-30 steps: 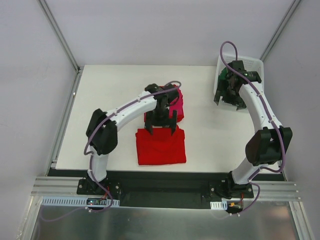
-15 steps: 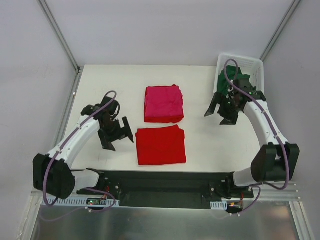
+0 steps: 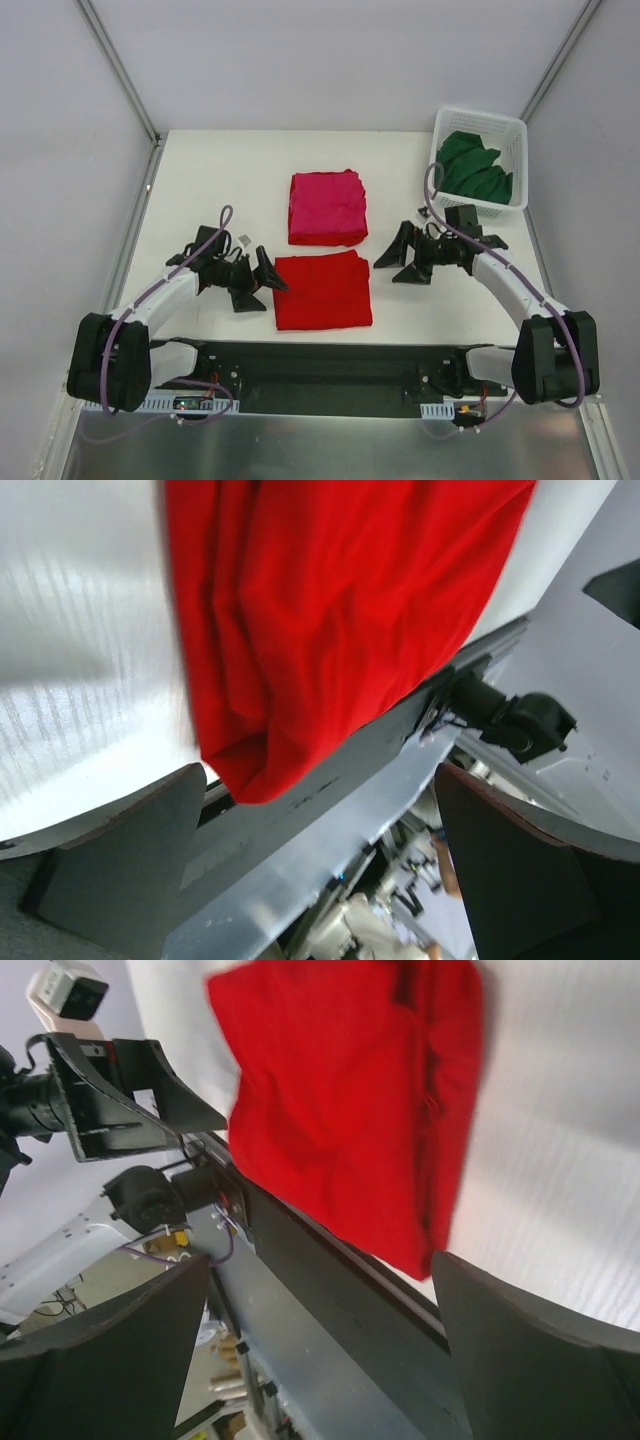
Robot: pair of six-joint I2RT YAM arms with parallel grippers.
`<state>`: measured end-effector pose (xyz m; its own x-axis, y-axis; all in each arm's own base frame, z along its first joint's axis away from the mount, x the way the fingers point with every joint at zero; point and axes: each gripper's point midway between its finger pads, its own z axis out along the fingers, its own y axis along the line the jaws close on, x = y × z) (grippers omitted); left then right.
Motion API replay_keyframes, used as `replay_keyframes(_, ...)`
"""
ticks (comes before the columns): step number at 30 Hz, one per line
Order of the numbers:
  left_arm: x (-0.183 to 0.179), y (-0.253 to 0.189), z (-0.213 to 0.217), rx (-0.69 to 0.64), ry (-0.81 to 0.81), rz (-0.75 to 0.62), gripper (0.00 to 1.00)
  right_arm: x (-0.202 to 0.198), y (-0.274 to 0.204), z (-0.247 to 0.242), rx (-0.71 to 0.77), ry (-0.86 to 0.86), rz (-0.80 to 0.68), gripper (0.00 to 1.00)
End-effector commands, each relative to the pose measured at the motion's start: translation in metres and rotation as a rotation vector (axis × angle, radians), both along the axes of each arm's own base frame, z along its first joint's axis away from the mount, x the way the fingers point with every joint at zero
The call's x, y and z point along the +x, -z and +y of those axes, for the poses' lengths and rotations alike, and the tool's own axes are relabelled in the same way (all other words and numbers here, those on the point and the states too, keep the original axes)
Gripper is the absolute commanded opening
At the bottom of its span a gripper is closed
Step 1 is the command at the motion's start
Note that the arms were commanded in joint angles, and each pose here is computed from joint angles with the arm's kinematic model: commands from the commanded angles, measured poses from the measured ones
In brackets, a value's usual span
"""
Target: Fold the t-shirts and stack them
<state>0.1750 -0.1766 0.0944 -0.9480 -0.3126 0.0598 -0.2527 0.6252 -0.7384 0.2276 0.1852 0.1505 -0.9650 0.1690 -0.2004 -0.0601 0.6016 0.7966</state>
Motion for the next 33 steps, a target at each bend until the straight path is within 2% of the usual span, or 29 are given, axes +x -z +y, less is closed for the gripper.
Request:
replay_keyframes(1,-0.002,0.008,-0.014,-0.142,0.048,-0.035,0.99,-0.021,0.018,0.008,0.027,-0.077,-0.018,0.96)
replay_keyframes(3,-0.009,0.019,-0.013,-0.135,0.06,-0.007,0.99,-0.03,0.031,0.003,-0.031,-0.103,0.001,0.96)
replay_keyframes(9,-0.008,0.027,-0.012,-0.131,0.111,-0.041,0.99,-0.042,0.053,0.01,-0.024,-0.133,0.004,0.96)
replay_keyframes(16,0.018,0.024,-0.017,-0.144,0.088,-0.061,0.99,-0.055,0.075,0.019,0.016,-0.152,0.036,0.96)
replay_keyframes(26,0.031,0.032,-0.007,-0.177,0.069,-0.032,0.99,-0.025,0.081,0.029,0.029,-0.157,0.034,0.96)
replay_keyframes(33,0.018,0.043,-0.004,-0.167,0.062,0.016,0.99,0.004,0.076,0.038,0.051,-0.148,0.022,0.96)
